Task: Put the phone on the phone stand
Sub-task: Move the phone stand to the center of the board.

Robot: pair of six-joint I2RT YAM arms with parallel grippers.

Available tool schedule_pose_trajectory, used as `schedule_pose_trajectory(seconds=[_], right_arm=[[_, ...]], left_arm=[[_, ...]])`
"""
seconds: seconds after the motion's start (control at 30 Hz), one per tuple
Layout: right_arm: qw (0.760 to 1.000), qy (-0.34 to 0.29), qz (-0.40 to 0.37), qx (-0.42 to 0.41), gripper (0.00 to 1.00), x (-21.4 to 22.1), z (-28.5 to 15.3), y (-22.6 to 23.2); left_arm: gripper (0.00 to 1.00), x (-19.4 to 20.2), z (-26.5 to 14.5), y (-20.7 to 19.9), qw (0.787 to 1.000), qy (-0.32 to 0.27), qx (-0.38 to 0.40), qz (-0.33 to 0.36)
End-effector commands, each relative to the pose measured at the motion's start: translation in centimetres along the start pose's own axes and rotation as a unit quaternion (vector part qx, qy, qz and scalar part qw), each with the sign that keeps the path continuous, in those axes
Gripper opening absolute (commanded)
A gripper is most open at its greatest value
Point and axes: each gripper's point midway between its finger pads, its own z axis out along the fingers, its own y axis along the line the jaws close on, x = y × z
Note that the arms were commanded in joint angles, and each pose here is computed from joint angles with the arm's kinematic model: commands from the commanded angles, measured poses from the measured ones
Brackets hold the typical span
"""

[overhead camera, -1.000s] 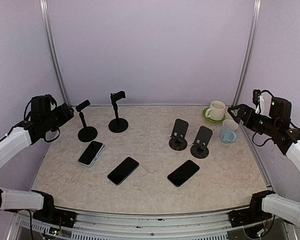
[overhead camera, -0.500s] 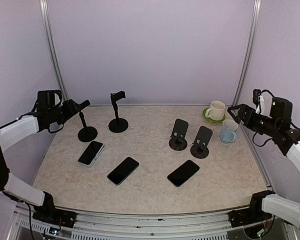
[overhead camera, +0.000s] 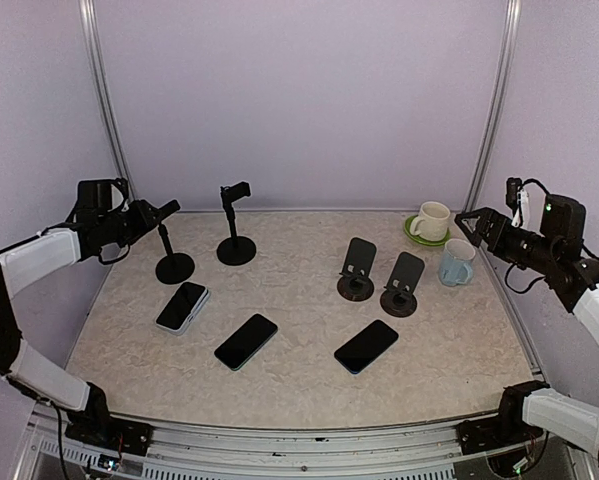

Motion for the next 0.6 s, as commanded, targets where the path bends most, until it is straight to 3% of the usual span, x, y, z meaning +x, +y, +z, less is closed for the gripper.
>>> schedule_pose_trajectory(seconds=[0.0,0.27,0.57], right_arm=[[1.0,-0.011,-0.007,-0.017,1.0,-0.55,-0.4,0.92],[1.0,-0.015,-0.01,-0.016,1.0,-0.5,-0.64,0.89],[1.0,-0.012,-0.01,-0.012,1.0,-0.06,-0.5,0.55]], left_arm=[[0.47,-2.02,-0.07,-1.13,0.999,-0.023,0.02,0.014],[0.44,-1.99,0.5,-1.42,0.999,-0.02,0.035,0.016],[0.25,-1.74,0.5,-1.65,0.999,-0.02,0.045,0.015]])
